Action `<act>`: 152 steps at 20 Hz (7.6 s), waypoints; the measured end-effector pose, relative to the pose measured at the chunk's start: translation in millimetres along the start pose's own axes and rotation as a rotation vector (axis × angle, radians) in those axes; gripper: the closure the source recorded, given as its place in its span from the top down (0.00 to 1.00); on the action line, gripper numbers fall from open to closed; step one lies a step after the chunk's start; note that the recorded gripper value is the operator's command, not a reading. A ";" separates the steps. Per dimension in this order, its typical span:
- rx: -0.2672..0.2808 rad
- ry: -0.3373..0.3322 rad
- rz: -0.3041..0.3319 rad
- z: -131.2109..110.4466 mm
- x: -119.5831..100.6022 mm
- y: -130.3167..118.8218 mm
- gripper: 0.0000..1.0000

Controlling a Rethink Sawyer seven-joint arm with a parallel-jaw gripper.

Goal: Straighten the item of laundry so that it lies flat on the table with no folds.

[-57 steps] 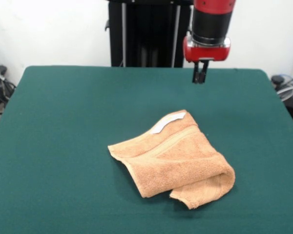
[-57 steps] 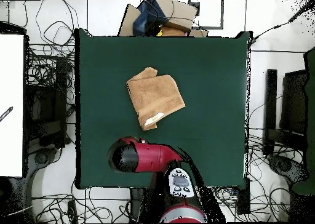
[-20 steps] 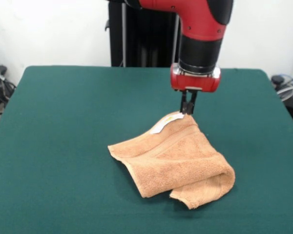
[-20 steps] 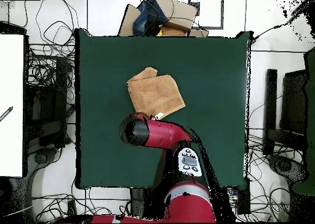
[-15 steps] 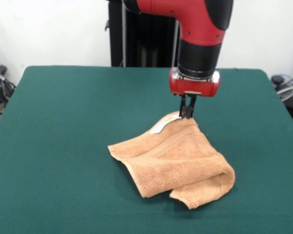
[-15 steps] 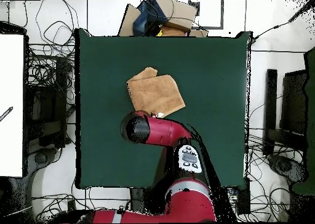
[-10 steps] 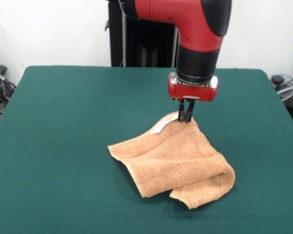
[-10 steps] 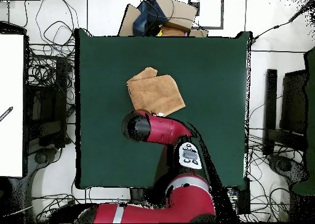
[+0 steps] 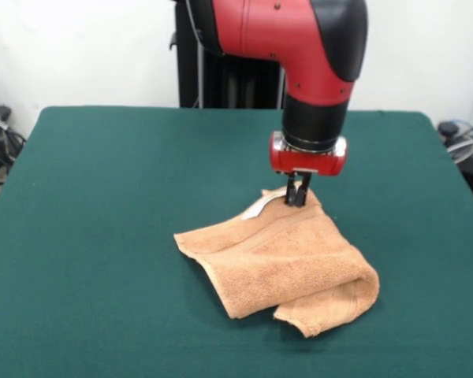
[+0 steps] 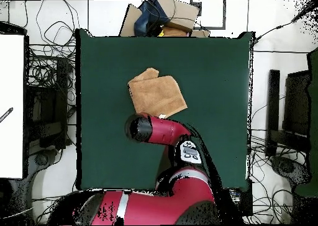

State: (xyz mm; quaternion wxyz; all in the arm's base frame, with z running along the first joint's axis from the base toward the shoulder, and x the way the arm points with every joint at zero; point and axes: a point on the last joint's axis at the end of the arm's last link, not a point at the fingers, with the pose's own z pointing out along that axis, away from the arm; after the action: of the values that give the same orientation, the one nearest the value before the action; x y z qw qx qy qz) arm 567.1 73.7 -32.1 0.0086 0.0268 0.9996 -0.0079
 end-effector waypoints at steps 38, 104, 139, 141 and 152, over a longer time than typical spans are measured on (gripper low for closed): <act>0.005 -0.083 0.005 -65.8 -21.0 -2.9 0.00; 0.018 -0.020 0.024 -40.0 -61.9 -46.1 0.00; 0.024 -0.044 0.048 -29.2 -107.0 -68.7 0.00; 0.023 -0.036 0.044 -24.6 -104.2 -65.7 0.00; 0.019 -0.012 0.030 -11.0 -95.5 -55.5 0.00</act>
State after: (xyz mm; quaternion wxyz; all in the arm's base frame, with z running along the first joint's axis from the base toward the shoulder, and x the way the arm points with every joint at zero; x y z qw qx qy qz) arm 659.3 13.3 -18.6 0.0146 0.0418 0.9989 -0.0174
